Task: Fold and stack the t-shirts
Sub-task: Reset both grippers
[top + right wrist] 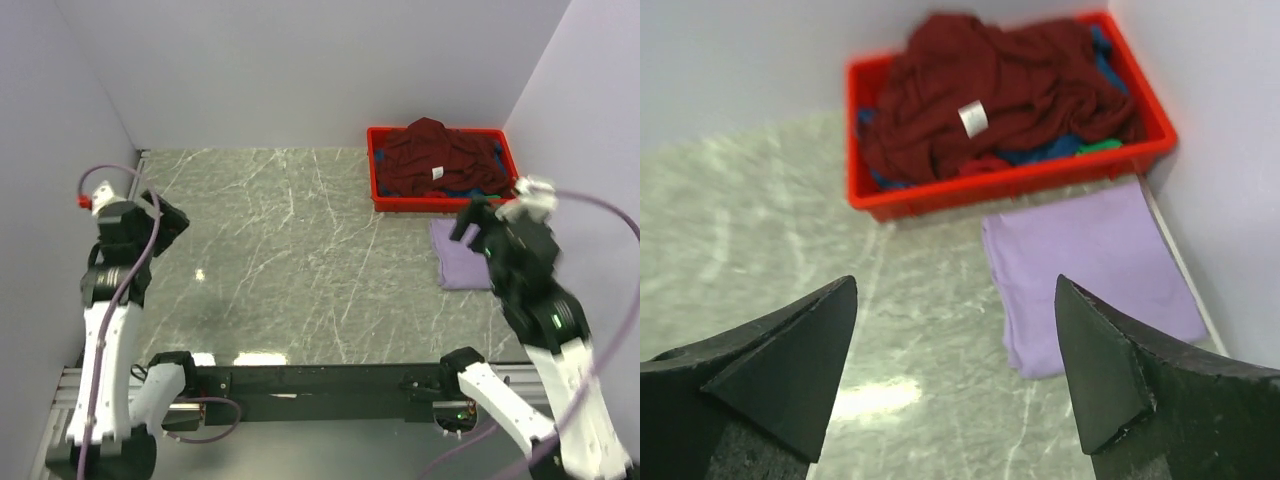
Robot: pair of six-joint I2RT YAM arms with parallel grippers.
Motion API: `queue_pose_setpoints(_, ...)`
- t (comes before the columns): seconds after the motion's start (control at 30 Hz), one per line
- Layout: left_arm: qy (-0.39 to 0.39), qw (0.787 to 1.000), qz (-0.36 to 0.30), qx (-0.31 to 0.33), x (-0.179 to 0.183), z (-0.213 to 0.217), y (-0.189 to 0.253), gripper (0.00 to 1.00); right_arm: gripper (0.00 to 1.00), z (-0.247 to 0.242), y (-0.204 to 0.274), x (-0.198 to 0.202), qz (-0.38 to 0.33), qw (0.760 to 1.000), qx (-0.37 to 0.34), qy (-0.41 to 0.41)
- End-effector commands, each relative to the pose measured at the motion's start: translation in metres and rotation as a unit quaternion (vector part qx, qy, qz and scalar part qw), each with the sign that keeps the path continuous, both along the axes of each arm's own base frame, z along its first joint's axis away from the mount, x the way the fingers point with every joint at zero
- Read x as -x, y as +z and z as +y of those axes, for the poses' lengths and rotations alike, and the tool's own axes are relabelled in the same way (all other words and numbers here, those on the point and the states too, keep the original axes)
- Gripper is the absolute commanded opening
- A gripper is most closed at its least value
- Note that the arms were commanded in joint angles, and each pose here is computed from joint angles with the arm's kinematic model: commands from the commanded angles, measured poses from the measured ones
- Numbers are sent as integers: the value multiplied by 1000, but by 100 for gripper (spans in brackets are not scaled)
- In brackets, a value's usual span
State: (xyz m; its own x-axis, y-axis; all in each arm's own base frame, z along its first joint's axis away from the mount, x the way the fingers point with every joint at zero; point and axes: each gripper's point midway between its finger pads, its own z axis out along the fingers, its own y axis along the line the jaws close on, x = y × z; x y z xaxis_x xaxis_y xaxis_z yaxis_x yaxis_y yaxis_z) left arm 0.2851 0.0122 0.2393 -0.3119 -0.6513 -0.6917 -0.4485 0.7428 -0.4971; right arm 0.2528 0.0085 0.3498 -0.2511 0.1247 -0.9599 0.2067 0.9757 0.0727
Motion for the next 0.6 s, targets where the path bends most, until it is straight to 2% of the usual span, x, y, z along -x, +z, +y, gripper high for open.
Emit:
queue_pose_setpoints(0.0, 77, 993, -52, -69, 37, 34, 51, 99, 86, 0, 9, 30, -60, 997, -32, 29)
queue_pose_setpoints(0.1, 126, 984, -85, -88, 58, 49, 73, 99, 87, -3, 14, 53, -118, 991, -51, 47)
queue_pose_setpoints(0.17, 151, 981, -74, -93, 70, 57, 71, 99, 87, -2, 11, 62, -137, 987, -52, 61)
queue_pose_setpoints(0.4, 188, 973, -100, -93, 97, 65, 68, 99, 88, -5, -8, 72, -152, 985, -55, 63)
queue_pose_setpoints(0.57, 211, 965, -120, -102, 104, 73, 54, 99, 89, -8, -17, 82, -172, 981, -57, 67)
